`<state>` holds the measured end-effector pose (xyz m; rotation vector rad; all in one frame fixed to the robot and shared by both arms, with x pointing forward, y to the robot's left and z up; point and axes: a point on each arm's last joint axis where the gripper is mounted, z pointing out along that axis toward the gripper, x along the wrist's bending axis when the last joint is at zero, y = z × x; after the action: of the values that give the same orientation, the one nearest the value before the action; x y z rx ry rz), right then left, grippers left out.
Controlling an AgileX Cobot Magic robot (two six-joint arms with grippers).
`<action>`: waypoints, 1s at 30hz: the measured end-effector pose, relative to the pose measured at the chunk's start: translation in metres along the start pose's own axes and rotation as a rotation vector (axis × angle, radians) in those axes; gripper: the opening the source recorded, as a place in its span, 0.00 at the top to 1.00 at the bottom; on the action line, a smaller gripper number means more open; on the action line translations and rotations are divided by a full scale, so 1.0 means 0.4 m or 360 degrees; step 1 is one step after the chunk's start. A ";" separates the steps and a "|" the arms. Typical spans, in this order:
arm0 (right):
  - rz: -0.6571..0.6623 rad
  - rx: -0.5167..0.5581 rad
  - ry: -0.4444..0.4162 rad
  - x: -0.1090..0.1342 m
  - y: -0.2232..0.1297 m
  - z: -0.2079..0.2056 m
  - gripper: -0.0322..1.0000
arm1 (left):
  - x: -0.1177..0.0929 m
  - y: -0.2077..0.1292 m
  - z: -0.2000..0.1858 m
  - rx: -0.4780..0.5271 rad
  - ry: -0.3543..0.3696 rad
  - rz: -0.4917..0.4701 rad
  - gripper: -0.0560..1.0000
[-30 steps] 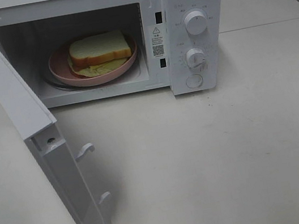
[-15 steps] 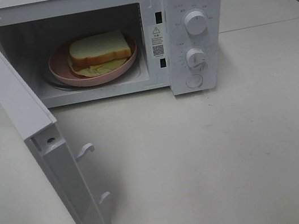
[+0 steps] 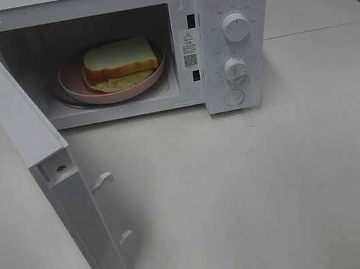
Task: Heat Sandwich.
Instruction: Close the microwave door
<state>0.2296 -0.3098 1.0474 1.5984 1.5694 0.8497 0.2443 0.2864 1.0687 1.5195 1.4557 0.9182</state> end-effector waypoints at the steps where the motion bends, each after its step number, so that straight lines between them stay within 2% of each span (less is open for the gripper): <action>1: 0.0000 0.0000 0.0000 0.000 0.000 0.000 0.23 | 0.002 0.007 0.007 0.0009 0.0002 -0.0005 0.02; 4: 0.0000 0.0000 0.0000 0.000 0.000 0.000 0.23 | 0.006 0.020 0.023 0.0028 0.0007 -0.0016 0.05; 6: 0.0000 0.0000 0.0000 0.000 0.000 0.000 0.23 | 0.012 0.039 0.047 0.0031 0.0018 -0.0030 0.16; 7: 0.0000 0.0000 0.0000 0.000 0.000 0.000 0.23 | 0.012 0.039 0.047 0.0031 0.0018 -0.0030 0.16; 8: 0.0000 0.0000 0.0000 0.000 0.000 0.000 0.23 | 0.014 0.046 0.055 0.0029 0.0022 -0.0035 0.22; 9: 0.0000 0.0000 0.0000 0.000 0.000 0.000 0.23 | 0.019 0.057 0.071 0.0026 0.0030 -0.0043 0.35; 10: 0.0000 0.0000 0.0000 0.000 0.000 0.000 0.23 | 0.021 0.062 0.077 0.0025 0.0034 -0.0047 0.40; 11: 0.0000 0.0000 0.0000 0.000 0.000 0.000 0.23 | 0.021 0.062 0.077 0.0025 0.0034 -0.0047 0.40; 13: 0.0000 0.0000 0.0000 0.000 0.000 0.000 0.23 | 0.025 0.073 0.095 0.0026 0.0043 -0.0056 0.52; 14: 0.0000 0.0000 0.0000 0.000 0.000 0.000 0.23 | 0.030 0.086 0.113 0.0010 0.0049 -0.0070 0.66; 16: 0.0000 0.0000 0.0000 0.000 0.000 0.000 0.23 | 0.034 0.097 0.130 -0.0005 0.0058 -0.0081 0.80; 17: 0.0000 0.0000 0.0000 0.000 0.000 0.000 0.23 | 0.034 0.097 0.130 -0.0005 0.0058 -0.0081 0.80; 19: 0.0000 0.0000 0.0000 0.000 0.000 0.000 0.23 | 0.043 0.113 0.161 -0.0041 0.0077 -0.0100 0.91; 22: 0.0000 0.0000 0.0000 0.000 0.000 0.000 0.23 | 0.051 0.111 0.189 -0.0054 0.0098 -0.0103 0.93; 30: 0.0000 0.0000 0.0000 0.000 0.000 0.000 0.23 | 0.082 0.076 0.281 -0.0217 0.0222 0.0003 0.94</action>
<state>0.2296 -0.3098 1.0474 1.5984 1.5694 0.8497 0.3613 0.3112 1.0507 1.3805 1.4579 1.1204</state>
